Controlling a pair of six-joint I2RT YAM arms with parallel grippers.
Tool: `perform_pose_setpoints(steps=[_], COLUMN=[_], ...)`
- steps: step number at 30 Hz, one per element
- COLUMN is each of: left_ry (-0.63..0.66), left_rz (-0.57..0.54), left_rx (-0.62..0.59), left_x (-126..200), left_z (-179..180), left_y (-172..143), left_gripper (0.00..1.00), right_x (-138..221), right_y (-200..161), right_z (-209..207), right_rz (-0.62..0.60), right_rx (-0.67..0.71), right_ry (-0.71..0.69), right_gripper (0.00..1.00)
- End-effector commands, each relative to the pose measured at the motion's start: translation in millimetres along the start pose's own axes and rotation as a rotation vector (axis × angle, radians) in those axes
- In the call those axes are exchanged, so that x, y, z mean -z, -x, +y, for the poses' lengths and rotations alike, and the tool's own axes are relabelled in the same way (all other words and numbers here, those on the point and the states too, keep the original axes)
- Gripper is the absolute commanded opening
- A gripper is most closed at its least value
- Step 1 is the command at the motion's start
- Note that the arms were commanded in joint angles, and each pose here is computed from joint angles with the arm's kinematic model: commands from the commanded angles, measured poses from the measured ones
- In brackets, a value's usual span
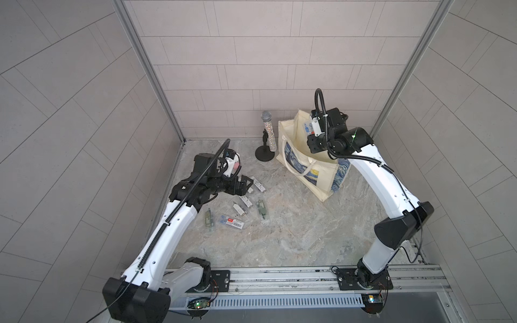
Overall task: Put the compass set into the canvas bag
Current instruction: Place the compass set in the canvas bag.
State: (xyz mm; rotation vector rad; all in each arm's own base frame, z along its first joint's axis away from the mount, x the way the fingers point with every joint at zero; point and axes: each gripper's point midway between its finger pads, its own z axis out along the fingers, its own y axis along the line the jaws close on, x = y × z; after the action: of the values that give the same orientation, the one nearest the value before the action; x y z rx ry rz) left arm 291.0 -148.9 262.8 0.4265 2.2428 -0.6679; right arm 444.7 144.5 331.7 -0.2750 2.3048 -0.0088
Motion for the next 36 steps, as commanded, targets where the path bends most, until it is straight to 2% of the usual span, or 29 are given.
perform_pose_setpoints(steps=[1, 5, 9, 14, 36], left_ry=[0.008, 0.01, 0.021, 0.023, 0.029], left_rz=[0.01, 0.012, 0.027, 0.037, 0.046], left_rx=[-0.003, -0.002, -0.004, -0.001, -0.001], left_x=[-1.2, -2.2, -4.3, -6.5, -7.4], left_z=[3.2, 4.0, 6.9, 8.3, 10.2], left_y=[-4.1, -4.8, -7.7, -8.7, -10.0], left_gripper=[0.97, 0.97, 0.97, 0.97, 0.96], right_x=[-12.6, -42.3, -65.0, -78.4, -134.1], right_y=[-2.6, -8.3, -17.3, -27.8, -93.7], right_z=[-4.7, -8.5, -13.7, -28.0, -28.1], right_rz=[0.083, 0.181, 0.228, 0.29, 0.539], right_rx=[0.074, 0.138, 0.164, 0.195, 0.245], right_ry=[0.012, 0.007, -0.004, -0.068, -0.054], right_gripper=[0.0, 0.0, 0.0, 0.0, 0.0])
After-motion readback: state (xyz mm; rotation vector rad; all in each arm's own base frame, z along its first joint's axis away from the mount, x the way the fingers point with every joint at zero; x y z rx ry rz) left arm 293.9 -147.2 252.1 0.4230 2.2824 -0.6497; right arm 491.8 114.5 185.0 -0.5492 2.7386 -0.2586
